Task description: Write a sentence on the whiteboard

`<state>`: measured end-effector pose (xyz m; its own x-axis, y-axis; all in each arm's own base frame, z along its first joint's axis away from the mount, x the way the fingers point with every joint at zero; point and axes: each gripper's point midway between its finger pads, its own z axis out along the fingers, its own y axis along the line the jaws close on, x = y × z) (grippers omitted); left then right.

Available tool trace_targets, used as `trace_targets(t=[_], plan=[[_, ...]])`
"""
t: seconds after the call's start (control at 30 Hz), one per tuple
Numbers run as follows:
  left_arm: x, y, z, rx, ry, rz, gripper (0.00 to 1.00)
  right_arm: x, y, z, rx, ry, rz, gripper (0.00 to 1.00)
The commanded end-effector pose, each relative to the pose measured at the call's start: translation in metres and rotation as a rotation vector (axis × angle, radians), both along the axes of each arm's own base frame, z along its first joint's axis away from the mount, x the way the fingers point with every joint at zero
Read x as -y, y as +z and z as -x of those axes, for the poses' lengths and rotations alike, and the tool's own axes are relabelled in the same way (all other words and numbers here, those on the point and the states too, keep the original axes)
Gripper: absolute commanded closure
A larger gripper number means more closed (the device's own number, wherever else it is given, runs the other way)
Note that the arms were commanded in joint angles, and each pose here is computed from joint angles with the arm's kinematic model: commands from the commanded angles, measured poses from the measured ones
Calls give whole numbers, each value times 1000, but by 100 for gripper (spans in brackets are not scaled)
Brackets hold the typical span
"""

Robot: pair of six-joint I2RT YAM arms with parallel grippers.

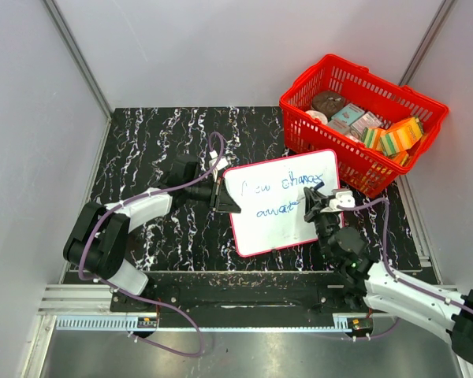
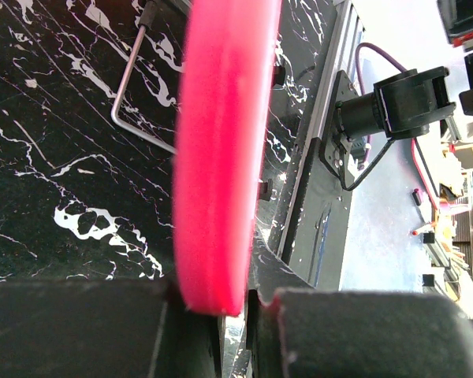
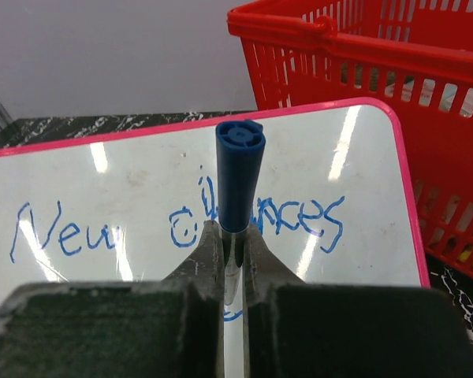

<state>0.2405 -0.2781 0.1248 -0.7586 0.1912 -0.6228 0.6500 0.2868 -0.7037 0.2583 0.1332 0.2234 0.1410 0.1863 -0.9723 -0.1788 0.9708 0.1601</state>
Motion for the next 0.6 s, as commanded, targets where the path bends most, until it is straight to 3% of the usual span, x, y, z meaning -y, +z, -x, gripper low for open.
trace_targets(t=[0.0,0.57], plan=[[-12,-31,-19,142,71,-158,100,-5,7,-8,18,-14,-11,100],[-11,-31,-18,142,66,-161,100,-1,0,-13,4,-61,-4,100]])
